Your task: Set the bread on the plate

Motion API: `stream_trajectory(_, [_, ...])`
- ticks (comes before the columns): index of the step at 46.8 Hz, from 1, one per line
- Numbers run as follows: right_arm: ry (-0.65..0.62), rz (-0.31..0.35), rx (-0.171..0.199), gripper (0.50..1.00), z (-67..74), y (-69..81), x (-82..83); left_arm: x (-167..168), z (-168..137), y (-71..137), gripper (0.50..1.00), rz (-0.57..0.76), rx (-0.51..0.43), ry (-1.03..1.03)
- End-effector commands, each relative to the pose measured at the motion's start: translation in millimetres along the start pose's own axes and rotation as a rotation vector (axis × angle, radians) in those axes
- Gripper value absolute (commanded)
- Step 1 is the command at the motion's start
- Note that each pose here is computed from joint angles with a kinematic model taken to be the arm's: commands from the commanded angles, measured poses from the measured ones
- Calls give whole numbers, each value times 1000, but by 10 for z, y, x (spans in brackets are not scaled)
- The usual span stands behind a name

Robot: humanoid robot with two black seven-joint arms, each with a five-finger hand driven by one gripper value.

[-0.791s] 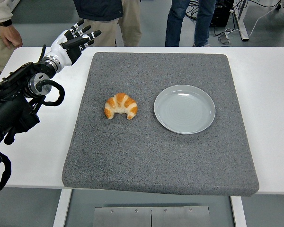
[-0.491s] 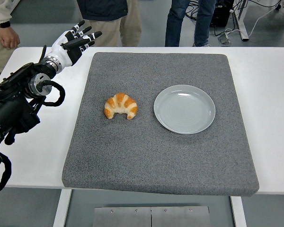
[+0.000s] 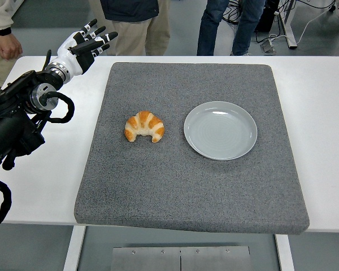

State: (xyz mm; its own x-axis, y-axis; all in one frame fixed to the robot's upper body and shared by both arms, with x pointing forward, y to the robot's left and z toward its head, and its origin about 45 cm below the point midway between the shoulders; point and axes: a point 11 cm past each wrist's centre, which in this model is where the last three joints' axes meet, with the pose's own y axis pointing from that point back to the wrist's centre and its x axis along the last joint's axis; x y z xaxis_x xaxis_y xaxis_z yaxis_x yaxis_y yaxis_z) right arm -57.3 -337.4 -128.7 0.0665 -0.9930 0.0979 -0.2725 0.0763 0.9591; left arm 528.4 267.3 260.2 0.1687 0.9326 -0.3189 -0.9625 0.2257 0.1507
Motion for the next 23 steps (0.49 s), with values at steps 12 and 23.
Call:
stream_trajectory(12, [0,-1,0,1000,0,0,-2,16,6,30,971,-21,4,-30])
stream_trajectory(23, [0,-1,0,1000,0,0,-2,-70,130,93,971,-90,1,-111])
